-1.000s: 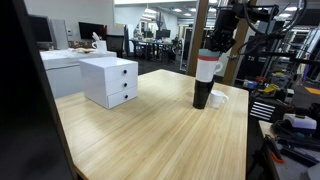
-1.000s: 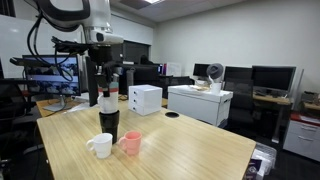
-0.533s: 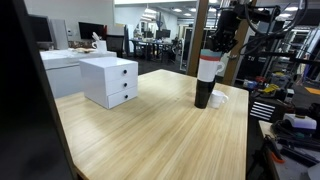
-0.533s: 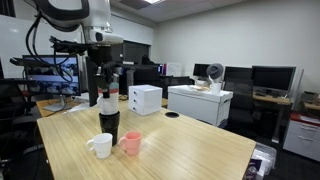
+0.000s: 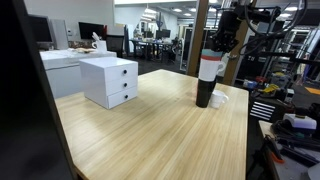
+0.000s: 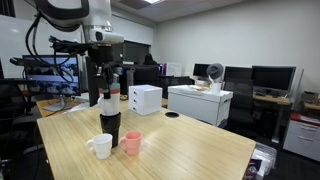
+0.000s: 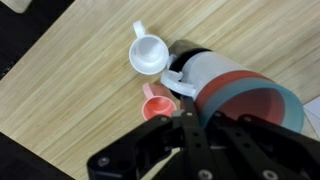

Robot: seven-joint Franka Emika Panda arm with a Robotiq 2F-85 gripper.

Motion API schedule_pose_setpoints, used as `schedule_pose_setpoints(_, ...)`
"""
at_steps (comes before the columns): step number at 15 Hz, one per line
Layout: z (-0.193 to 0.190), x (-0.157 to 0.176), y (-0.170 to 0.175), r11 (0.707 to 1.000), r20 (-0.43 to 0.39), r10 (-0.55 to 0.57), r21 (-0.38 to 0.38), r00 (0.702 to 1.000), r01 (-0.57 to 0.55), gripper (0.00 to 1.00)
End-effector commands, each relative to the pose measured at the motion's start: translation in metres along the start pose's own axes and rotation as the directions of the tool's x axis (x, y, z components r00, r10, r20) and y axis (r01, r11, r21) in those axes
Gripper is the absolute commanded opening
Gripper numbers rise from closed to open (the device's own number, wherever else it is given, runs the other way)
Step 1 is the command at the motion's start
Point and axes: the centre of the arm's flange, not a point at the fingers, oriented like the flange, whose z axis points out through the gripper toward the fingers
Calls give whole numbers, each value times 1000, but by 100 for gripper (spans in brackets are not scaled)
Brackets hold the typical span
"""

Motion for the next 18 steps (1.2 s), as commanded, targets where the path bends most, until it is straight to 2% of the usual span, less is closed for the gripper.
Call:
schedule_pose_setpoints(1, 3, -1, -4, 1000, -13, -15, -3, 1000, 15, 6)
schedule_pose_setpoints(7, -1, -1, -2, 1000, -21, -15, -1, 1000, 15, 6)
schedule_pose_setpoints(12, -22, 2, -4, 1000, -55, -13, 26, 998, 15, 6)
schedule_pose_setpoints(15, -19, 4, 0, 1000, -50, -5, 16, 999, 6, 6)
schedule_pose_setpoints(18, 0, 7, 5, 1000, -31, 0, 20, 1000, 1, 6)
